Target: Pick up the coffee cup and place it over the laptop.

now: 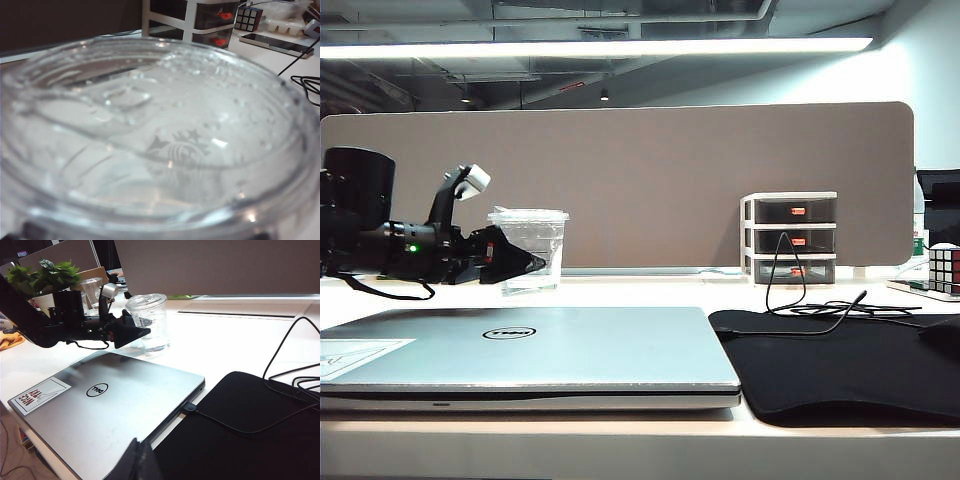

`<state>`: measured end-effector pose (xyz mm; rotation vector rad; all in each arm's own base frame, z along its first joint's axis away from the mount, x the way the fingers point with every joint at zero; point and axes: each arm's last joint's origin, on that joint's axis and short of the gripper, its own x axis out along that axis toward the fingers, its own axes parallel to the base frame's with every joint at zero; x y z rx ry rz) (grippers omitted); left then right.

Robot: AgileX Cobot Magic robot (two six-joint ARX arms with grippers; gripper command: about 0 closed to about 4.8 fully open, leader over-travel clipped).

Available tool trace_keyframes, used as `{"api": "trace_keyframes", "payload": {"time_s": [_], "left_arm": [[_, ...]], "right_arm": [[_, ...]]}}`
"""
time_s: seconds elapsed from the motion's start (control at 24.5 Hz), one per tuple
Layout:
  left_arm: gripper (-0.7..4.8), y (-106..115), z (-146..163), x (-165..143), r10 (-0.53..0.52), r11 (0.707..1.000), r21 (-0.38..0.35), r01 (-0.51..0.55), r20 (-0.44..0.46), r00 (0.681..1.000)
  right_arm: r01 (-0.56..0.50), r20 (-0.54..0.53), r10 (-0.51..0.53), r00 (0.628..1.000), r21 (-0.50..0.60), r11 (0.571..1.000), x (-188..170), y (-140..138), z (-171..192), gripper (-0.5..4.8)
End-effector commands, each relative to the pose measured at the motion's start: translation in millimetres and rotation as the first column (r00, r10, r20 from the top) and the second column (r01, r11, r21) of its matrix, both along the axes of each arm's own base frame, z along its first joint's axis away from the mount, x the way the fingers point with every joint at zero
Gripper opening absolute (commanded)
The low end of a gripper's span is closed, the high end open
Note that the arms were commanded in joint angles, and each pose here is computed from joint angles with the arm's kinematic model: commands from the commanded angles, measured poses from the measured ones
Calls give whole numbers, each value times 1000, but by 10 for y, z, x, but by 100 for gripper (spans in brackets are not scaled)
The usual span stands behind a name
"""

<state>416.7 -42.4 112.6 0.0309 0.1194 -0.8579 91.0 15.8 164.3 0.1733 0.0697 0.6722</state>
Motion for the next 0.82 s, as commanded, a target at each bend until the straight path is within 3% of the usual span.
{"api": "trace_keyframes", "payload": {"time_s": [0.04, 0.82], "left_arm": [[479, -47, -2, 48, -21, 1000, 1, 21, 4, 1000], [479, -106, 51, 171, -12, 1000, 9, 11, 81, 997]], "right_arm": [[-1, 11, 1, 1000, -1, 1000, 2, 0, -4, -6], [-1, 7, 1, 1000, -1, 1000, 2, 0, -7, -6]]}}
